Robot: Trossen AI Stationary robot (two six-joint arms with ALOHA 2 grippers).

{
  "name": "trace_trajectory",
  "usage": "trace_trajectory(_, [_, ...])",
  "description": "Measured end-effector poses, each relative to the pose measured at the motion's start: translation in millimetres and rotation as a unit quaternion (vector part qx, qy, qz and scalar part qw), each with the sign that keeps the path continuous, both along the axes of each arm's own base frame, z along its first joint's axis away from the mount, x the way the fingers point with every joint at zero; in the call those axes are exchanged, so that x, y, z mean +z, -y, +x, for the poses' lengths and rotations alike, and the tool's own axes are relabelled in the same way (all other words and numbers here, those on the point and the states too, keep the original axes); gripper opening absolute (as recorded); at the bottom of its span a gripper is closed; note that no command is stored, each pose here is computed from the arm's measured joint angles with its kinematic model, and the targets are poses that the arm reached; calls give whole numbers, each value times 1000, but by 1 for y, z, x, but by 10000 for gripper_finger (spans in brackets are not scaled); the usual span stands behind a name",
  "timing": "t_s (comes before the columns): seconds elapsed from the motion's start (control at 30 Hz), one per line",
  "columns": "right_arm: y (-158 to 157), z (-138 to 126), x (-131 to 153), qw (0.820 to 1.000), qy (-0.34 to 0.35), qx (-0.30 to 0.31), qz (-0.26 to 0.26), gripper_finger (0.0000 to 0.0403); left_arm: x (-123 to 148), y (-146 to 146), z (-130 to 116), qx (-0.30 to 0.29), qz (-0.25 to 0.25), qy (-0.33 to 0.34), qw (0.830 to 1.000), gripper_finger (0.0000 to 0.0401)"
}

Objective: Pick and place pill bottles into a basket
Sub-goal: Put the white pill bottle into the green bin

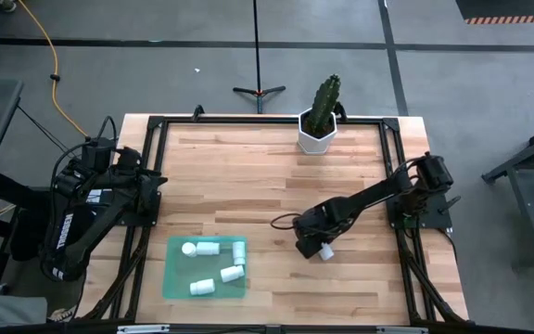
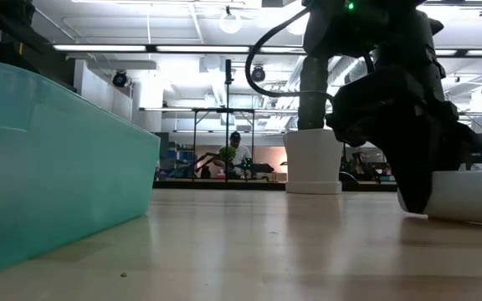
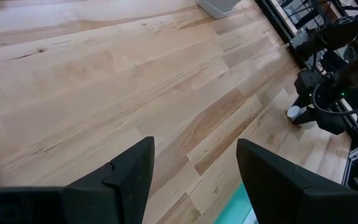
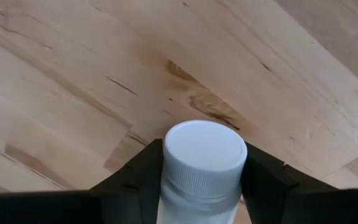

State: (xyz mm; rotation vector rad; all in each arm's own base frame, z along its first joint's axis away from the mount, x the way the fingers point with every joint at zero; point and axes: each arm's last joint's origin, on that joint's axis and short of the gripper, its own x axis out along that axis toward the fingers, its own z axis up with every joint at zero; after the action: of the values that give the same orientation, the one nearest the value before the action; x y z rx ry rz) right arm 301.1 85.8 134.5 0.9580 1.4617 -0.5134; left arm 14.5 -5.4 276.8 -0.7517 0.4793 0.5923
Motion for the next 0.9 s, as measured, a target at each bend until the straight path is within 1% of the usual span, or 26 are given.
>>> trace_trajectory(0.1, [-1,6,4,1000,15,15,-6,162,0,0,0,0,0,0,1000,262])
trace_trajectory(0.27, [-5,25,24,995,81,41,-31,162,0,0,0,0,0,0,1000,262])
trace_trajectory(0.37, [-10,38,40,988,133,57,-55,162,0,0,0,0,0,0,1000,262])
trace_trajectory(0.43, [-15,47,53,979,176,75,-75,160,0,0,0,0,0,0,1000,262])
trace_trajectory(0.5, [-22,56,67,963,227,93,-108,145,0,0,0,0,0,0,1000,262])
trace_trajectory(0.6, [-31,68,87,933,304,109,-158,145,0,0,0,0,0,0,1000,262])
trace_trajectory(0.7, [-37,77,102,902,360,121,-206,145,0,0,0,0,0,0,1000,262])
trace_trajectory(0.77, [-40,82,110,882,389,129,-233,145,0,0,0,0,0,0,1000,262])
trace_trajectory(0.83, [-44,89,111,865,411,137,-254,145,0,0,0,0,0,0,1000,262])
trace_trajectory(0.9, [-47,99,108,851,430,149,-262,145,0,0,0,0,0,0,1000,262])
